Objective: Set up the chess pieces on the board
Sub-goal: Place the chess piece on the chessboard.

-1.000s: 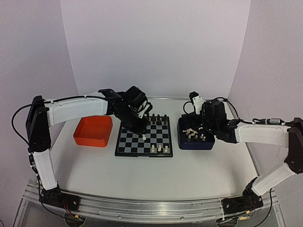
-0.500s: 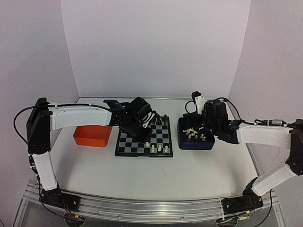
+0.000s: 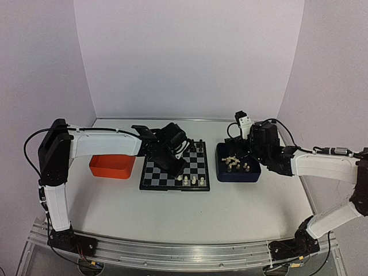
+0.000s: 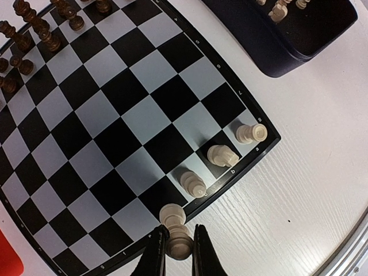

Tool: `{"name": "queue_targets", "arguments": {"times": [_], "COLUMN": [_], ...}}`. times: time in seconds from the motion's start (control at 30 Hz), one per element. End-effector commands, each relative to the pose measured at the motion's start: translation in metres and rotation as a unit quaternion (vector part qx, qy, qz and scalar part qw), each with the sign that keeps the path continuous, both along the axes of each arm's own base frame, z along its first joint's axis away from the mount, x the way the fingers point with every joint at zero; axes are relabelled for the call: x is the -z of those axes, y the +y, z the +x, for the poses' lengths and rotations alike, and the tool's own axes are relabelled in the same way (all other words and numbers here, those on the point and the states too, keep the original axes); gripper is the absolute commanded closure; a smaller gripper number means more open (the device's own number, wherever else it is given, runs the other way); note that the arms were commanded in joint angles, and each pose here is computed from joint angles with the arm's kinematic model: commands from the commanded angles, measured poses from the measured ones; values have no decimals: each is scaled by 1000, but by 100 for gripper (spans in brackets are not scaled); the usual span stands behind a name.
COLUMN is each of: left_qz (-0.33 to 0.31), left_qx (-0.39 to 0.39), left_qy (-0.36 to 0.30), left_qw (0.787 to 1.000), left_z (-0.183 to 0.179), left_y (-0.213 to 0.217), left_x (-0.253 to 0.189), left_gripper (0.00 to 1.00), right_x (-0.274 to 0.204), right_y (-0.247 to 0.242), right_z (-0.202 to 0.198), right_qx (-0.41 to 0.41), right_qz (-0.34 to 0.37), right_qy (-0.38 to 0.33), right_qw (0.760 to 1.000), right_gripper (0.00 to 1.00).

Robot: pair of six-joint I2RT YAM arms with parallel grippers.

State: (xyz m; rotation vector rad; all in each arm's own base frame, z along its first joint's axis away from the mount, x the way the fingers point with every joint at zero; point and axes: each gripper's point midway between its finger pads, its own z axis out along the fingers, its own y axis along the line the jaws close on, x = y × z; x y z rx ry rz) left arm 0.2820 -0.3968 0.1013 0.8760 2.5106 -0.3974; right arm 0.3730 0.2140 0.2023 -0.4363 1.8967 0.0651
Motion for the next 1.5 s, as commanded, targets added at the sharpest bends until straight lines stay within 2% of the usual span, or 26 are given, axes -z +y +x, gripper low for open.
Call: {"name": "queue_targets", "arguments": {"times": [0.0, 1.2, 1.47], "left_qz": [-8, 27, 35], "left_qx": [1, -6, -7], "left_qy": [-15, -15, -13], "left_qw": [1000, 1000, 999], "left_z": [8, 14, 14], "left_y": [-8, -4, -2], "left_x": [1, 30, 36], "left_gripper": [100, 100, 94], "right_x": [-13, -11, -15], "right_y": [-4, -9, -10], "right_z": [1, 3, 1], "right_qx": [8, 14, 14], "right_qz": [-2, -24, -20], "right_qy": [-16, -21, -25], "right_qw": [1000, 999, 999], "right_gripper": [10, 10, 10]}}
